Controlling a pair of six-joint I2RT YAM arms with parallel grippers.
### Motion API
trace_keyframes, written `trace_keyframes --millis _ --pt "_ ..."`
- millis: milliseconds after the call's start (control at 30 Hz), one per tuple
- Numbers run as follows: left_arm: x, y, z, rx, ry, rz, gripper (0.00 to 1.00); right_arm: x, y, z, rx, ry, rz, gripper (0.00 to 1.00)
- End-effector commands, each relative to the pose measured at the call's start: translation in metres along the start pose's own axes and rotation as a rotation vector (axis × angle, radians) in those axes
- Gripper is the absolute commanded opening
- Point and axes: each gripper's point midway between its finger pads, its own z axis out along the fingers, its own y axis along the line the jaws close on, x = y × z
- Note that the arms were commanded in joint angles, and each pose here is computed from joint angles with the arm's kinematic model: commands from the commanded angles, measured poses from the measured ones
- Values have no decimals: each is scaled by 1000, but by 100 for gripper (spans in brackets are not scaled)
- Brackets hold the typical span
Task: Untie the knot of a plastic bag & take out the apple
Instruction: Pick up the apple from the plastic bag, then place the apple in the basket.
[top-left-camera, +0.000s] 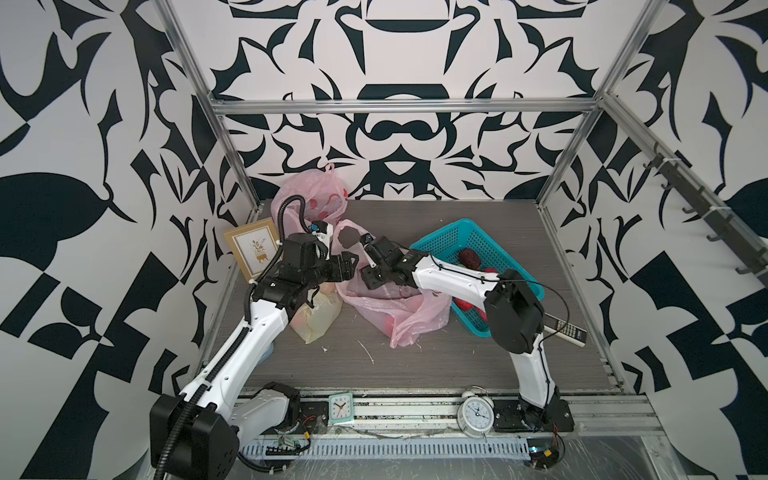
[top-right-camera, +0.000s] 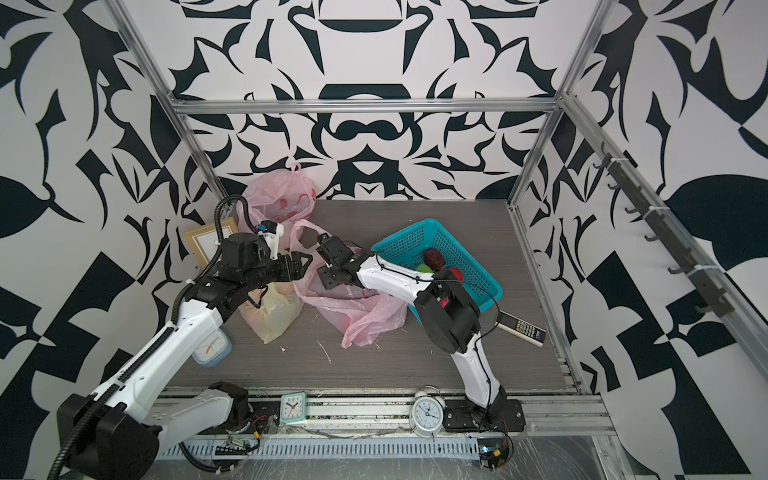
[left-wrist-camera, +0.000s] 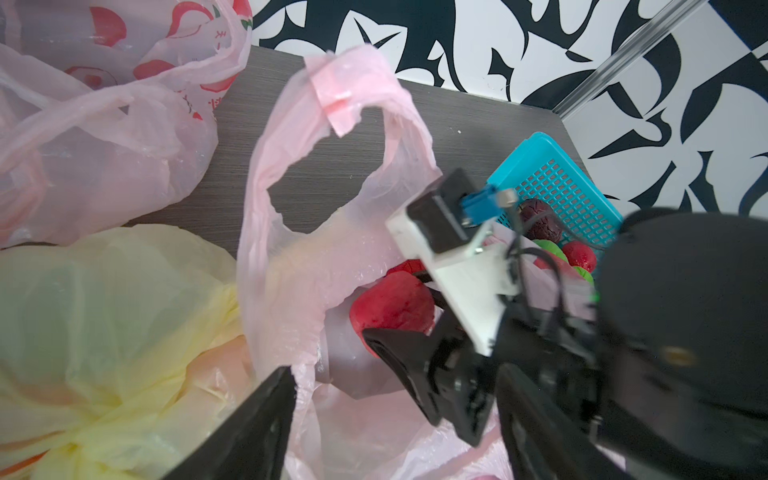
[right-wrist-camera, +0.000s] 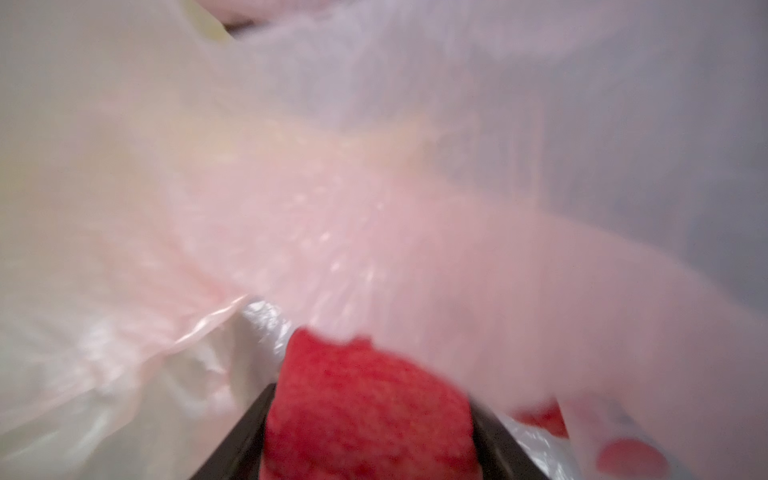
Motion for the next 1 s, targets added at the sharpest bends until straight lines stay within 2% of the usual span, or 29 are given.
trace_keyframes --millis 0,67,233,333,400,533,667,767,967 --pt "-3 -8 -14 21 -5 28 80 -28 17 -54 -111 -109 15 52" --pt "-5 -13 -20 35 -3 36 80 -25 22 -75 -184 -116 23 52" --pt "-8 -26 -33 80 7 56 80 -23 34 -146 -545 -136 112 52" --pt "-5 -28 -36 89 21 60 80 -26 10 -183 -604 -199 173 52" --pt "-4 -29 -36 98 26 61 80 -26 -17 -200 -533 -255 205 52" --pt "0 -29 -34 106 44 54 80 -25 -90 -224 -169 -362 213 54" --pt "7 -26 -26 90 83 45 77 -14 -155 -219 209 -327 191 55" --pt "15 -25 -21 70 119 47 77 -8 -191 -205 383 -278 176 55" --pt "34 -45 -10 95 204 114 77 -11 -226 -159 419 -211 197 55"
